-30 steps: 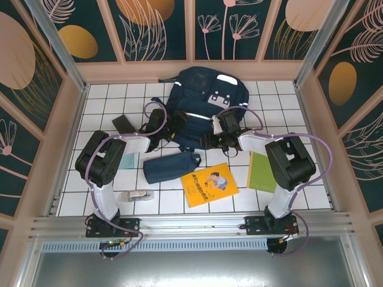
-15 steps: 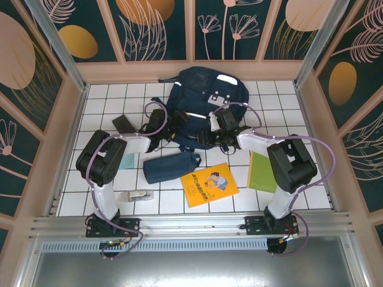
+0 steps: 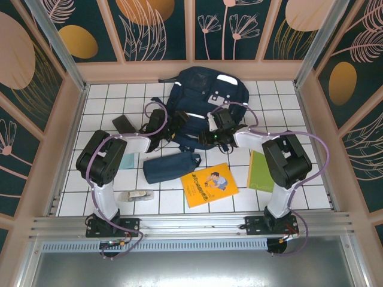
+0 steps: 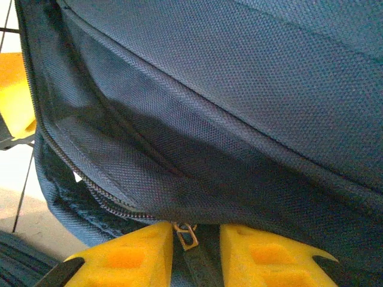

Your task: Pack the student bag

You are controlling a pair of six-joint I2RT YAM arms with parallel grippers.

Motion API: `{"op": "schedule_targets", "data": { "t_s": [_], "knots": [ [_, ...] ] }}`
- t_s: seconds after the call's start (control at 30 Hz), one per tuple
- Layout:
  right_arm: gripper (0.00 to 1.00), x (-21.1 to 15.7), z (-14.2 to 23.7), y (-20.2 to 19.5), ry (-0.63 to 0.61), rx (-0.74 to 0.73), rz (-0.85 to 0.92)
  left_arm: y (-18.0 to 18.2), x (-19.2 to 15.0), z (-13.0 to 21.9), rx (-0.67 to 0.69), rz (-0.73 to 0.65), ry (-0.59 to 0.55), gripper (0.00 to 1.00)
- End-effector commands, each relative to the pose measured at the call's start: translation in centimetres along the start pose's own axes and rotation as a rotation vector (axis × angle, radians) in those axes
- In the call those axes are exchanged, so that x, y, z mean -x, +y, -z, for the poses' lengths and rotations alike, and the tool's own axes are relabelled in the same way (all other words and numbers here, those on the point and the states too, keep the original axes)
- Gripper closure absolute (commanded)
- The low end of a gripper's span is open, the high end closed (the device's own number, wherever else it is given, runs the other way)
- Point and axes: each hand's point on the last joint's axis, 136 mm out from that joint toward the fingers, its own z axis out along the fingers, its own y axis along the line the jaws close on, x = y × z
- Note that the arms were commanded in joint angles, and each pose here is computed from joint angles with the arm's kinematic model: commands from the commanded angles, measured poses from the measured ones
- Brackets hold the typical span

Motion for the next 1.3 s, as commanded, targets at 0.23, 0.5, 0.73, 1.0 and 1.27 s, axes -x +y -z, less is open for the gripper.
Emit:
{"op": "schedule_targets", "data": {
  "t_s": [0.23,0.5,0.73,1.0,1.27],
  "knots": [
    [0.69,-2.5,-3.1,-2.6,0.124,-0.16,0.097,5.2,-0.6,-0.5,0.163,0.002,0.026,0.01],
    [1.0,-2.9,-3.1,-2.1,0.14,-0.106,0.07,7.6,1.9,-1.0,0.239,-0.013,-0.033,0.01],
    [1.0,0.6,2.1,1.8,0.079,0.145,-0.072,9.6,5.6,-3.1,0.31,-0.021,-0.116,0.01],
    [1.0,-5.4,3.1,-2.3,0.188,0.033,-0.202,7.9,8.9,-4.5,0.286,-0.023,-0.184,0.01],
    [1.0,-6.3,2.3,-3.2,0.211,0.009,-0.226,6.0,10.1,-5.3,0.256,-0.05,-0.18,0.01]
  ]
}}
